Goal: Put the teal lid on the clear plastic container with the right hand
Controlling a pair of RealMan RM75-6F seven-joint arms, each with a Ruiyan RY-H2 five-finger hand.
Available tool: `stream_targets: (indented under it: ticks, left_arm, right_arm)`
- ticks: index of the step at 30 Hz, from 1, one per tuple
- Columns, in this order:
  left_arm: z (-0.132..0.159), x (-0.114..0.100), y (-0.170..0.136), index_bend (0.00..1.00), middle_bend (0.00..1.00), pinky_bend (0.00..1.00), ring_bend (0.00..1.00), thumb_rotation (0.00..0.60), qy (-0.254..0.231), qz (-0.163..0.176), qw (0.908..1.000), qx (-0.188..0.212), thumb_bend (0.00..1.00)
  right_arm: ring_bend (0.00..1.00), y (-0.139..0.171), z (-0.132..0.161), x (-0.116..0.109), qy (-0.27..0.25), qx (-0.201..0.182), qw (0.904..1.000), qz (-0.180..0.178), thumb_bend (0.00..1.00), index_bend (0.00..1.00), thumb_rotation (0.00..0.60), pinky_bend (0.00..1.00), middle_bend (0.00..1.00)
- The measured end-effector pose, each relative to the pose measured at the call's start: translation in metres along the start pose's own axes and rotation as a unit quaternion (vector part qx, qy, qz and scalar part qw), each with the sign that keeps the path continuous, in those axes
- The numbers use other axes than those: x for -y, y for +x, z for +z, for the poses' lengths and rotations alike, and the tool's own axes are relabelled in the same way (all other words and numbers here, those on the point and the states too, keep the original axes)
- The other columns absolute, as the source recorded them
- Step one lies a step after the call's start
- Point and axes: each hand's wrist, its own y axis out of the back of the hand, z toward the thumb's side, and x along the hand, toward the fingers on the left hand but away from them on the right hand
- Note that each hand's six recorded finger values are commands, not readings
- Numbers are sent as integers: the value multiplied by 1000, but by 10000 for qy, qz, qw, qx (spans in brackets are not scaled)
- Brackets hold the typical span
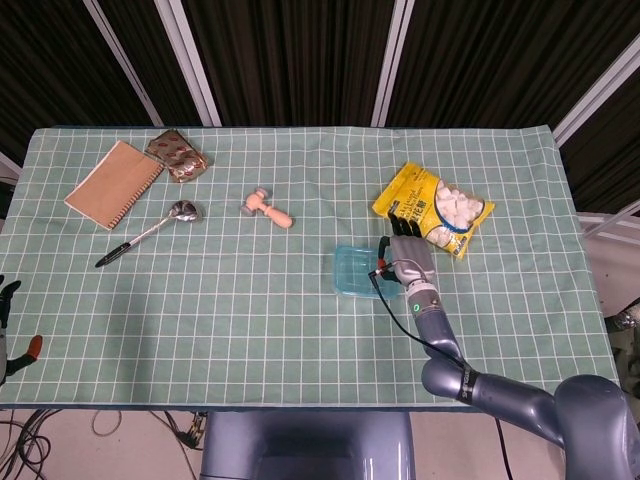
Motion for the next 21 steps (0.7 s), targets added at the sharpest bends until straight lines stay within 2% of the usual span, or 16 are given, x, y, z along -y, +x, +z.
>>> stream_targets:
  ticks: [12,16,21]
  left_arm:
    - [0,0,0,106,0,0,0,600,-14,6,10000,-7,318]
    - [0,0,0,106,0,0,0,600,-21,18,10000,-10,318]
    - [0,0,0,106,0,0,0,600,-17,4,10000,1,318]
  right_arm:
    - [0,20,25,-49,-257,-486,9960,-707,517,683,600,0,0]
    - [0,30,32,-53,-257,-634,9948,-751,517,683,600,0,0]
    - [0,46,41,-40,-147,-866,9942,-614,517,683,600,0,0]
